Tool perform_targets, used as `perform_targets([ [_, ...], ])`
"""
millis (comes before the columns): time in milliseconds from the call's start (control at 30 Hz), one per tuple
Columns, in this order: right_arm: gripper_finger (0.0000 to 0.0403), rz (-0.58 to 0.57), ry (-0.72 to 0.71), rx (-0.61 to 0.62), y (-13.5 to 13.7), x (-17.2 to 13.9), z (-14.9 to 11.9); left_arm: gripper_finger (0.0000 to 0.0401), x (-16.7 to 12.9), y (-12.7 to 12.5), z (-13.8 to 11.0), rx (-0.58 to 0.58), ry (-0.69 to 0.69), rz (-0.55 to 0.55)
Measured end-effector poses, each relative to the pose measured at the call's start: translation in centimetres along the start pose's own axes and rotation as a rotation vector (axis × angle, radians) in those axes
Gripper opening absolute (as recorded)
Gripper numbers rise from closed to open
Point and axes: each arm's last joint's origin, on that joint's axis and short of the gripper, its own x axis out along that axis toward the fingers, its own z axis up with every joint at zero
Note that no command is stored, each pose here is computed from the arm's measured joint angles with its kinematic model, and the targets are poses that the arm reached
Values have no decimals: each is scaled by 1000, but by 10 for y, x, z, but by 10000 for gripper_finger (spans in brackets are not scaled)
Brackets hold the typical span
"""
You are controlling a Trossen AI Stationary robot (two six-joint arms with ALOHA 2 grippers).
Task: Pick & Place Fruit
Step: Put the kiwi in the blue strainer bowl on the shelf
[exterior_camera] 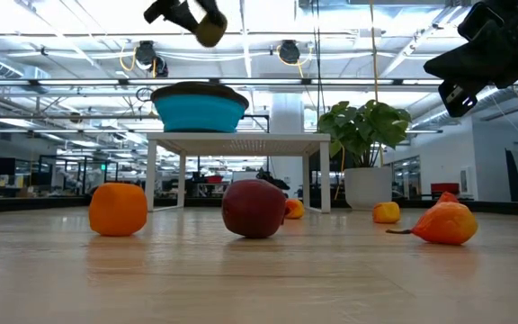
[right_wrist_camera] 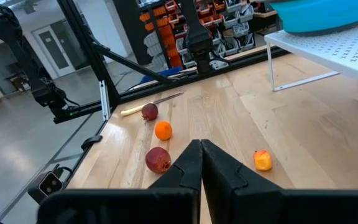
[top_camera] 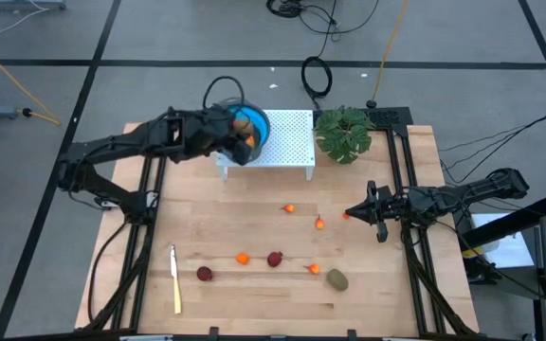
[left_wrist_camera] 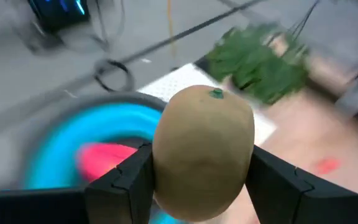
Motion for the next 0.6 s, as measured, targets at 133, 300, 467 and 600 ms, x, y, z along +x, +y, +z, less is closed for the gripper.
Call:
perform_targets([
  [133,0,0,0,0,0,0,0,207,2,9,-2,318,38,89],
  [300,0,0,0,0,0,0,0,207,5,16,-3,589,88,110],
  [467,0,0,0,0,0,0,0,207,7,25,-6,850,162,114],
  [600,0,0,0,0,0,0,0,207,10,31,-6,943,201,92],
])
